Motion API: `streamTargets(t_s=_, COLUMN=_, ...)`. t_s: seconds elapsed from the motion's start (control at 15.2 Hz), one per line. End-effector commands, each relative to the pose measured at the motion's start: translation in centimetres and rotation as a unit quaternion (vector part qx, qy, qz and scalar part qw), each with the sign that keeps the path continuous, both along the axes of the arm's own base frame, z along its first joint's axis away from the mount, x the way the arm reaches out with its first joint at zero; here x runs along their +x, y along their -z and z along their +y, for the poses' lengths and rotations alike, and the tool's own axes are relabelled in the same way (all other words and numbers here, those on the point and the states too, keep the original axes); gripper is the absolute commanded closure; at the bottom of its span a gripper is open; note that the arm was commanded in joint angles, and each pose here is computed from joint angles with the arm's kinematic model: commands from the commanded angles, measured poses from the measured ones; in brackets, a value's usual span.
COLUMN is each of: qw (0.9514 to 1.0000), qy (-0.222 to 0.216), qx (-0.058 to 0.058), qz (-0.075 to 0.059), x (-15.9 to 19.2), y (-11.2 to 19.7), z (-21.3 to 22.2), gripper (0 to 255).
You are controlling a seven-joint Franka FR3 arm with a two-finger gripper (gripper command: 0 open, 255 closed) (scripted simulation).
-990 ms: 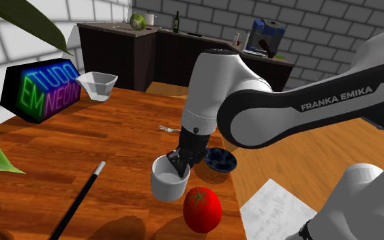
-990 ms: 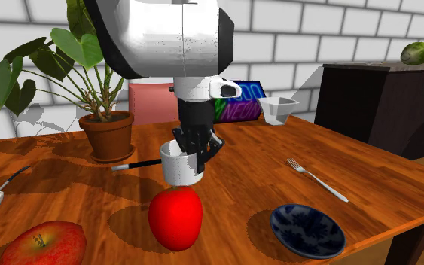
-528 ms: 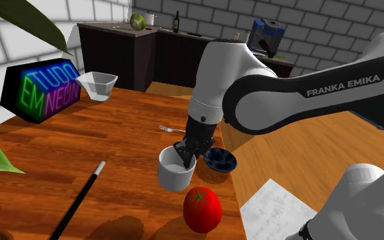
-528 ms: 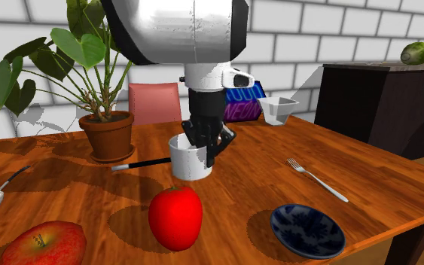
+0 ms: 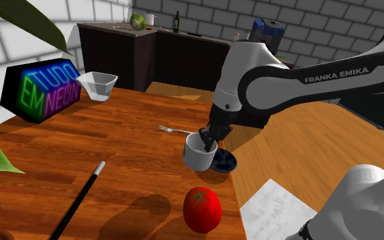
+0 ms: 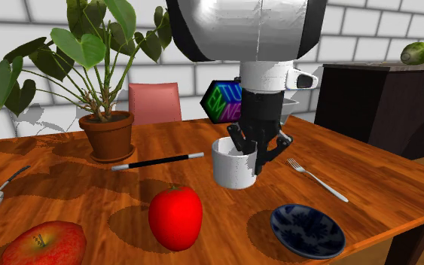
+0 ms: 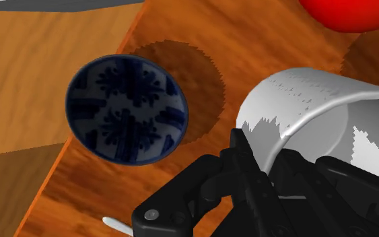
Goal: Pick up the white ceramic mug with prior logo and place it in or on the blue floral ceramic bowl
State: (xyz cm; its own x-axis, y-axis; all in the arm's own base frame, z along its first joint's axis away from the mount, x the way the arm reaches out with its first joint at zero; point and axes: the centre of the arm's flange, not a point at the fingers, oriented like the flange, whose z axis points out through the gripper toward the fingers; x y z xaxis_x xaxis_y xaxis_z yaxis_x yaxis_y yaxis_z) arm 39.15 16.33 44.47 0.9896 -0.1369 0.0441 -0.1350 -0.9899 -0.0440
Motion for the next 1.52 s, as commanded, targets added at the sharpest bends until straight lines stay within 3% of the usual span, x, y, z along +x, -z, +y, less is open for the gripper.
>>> streamTargets(t_s=0.0, qw=1.0, qy=-0.001, qx=0.0, qz=0.0, x=-0.1, y=-0.3, z=-2.7, gripper=255)
streamTargets(t_s=0.73, qw=1.0, qy=-0.001, qx=0.0, qz=0.0, x=1.8, y=-0.6, z=-17.5, gripper=255)
streamTargets(t_s=1.45, qw=1.0, qy=-0.001, qx=0.0, qz=0.0, x=1.8, y=5.2, z=-17.5, gripper=255)
